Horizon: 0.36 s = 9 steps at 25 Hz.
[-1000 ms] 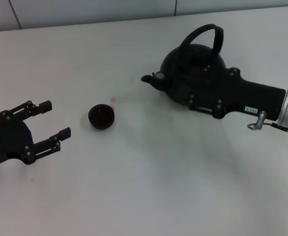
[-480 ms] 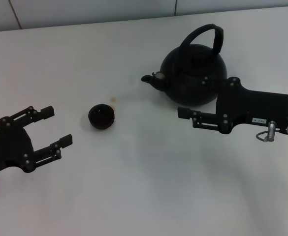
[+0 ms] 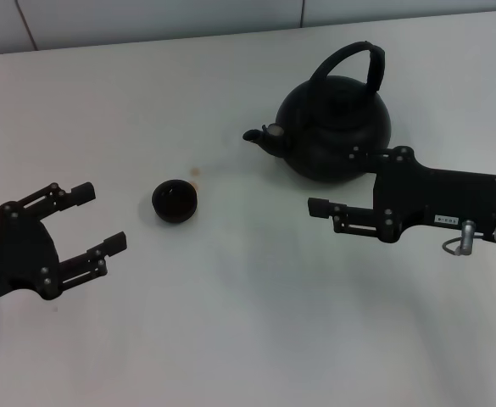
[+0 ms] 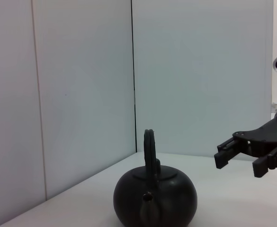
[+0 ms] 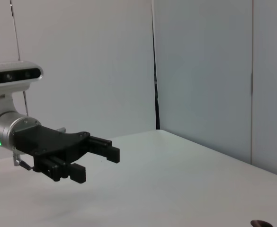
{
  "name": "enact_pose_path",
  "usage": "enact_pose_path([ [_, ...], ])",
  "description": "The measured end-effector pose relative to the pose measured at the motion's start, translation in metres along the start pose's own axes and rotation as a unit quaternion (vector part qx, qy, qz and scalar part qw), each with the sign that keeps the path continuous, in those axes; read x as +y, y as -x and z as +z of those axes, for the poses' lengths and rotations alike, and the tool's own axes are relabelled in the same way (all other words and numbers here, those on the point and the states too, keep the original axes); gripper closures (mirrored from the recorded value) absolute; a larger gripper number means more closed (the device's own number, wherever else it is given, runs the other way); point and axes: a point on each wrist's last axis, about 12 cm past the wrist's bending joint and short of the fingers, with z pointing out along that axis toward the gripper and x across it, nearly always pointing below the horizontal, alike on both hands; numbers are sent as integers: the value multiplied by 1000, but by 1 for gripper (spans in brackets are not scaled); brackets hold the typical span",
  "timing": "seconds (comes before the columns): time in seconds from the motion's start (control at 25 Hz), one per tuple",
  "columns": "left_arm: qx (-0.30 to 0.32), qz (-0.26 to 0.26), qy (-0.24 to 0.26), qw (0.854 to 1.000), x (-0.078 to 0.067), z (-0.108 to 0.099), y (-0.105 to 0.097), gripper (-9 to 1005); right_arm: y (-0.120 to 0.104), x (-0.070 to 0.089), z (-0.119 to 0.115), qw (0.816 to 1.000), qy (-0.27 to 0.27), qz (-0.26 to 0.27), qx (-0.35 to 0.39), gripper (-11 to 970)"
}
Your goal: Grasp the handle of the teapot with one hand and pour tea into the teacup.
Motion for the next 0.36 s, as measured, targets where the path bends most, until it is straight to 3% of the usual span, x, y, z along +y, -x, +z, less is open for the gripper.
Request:
enact_pose_path([
  [0.36, -4, -4, 0, 1000, -4, -4, -2, 244, -1, 1, 1, 1000, 4, -2, 4, 319],
])
